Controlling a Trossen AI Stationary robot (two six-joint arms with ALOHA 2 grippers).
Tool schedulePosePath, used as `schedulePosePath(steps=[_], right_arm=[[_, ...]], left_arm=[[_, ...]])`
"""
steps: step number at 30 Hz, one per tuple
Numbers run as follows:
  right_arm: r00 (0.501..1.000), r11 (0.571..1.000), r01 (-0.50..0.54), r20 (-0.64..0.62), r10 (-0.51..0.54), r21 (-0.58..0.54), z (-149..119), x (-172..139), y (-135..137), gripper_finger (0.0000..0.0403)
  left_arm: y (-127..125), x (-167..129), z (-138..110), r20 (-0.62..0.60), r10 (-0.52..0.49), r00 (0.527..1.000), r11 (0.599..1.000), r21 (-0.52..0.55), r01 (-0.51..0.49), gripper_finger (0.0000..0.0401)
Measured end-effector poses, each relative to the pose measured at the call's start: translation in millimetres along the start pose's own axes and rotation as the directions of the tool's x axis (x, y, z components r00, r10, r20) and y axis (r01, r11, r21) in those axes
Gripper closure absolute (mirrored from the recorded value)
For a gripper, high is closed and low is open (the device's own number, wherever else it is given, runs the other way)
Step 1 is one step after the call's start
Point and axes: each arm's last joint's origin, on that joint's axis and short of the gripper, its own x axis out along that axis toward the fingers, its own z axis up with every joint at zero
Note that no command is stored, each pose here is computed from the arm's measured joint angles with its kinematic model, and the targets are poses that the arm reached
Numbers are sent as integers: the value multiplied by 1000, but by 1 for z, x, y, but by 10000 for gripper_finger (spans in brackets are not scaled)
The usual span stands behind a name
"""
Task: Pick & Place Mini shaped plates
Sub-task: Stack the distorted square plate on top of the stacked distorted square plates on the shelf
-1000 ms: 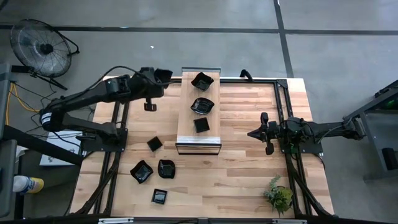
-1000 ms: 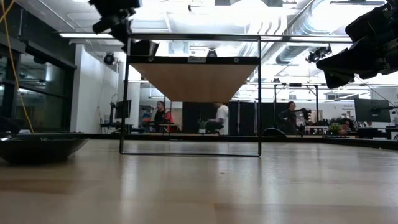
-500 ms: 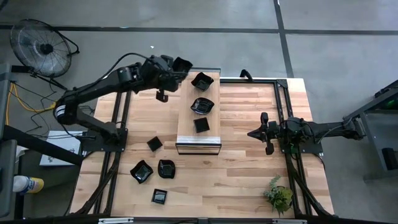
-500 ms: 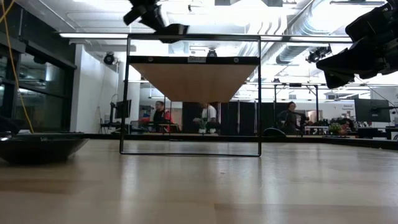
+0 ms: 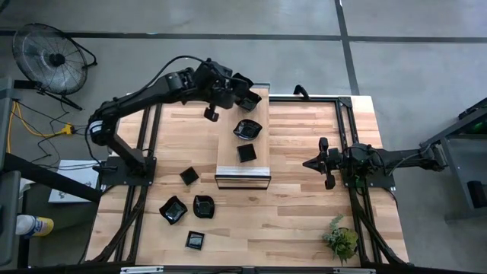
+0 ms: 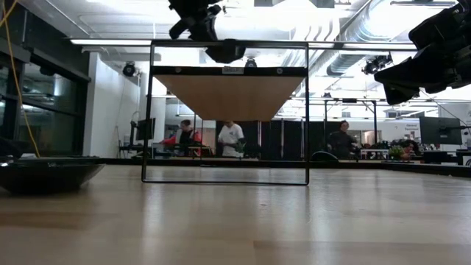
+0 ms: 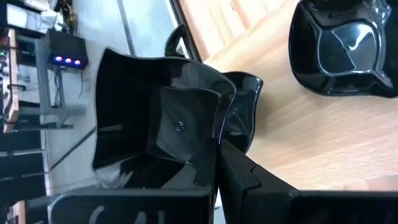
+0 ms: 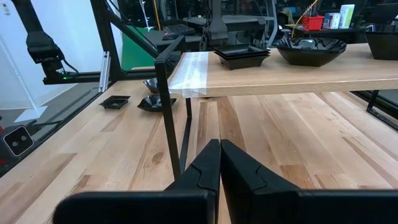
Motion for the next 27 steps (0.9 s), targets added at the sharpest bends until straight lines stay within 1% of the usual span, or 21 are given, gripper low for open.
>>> schedulePosePath(steps=[6,13,19,27], right_arm=[[1000,1000,1,-1,-1,0,0,0,0,398],[1000,1000,0,0,0,0,0,0,0,400],[1000,1000,0,0,0,0,0,0,0,396],[1000,1000,0,0,0,0,0,0,0,395]], left_arm=[[-1,14,1,-19,-23,1000,998,64,24,401],[-6,33,2,-48,-57,997,994,91,61,401],[-9,49,3,-66,-80,995,992,92,86,401],[-10,66,5,-69,-73,995,993,86,78,401]])
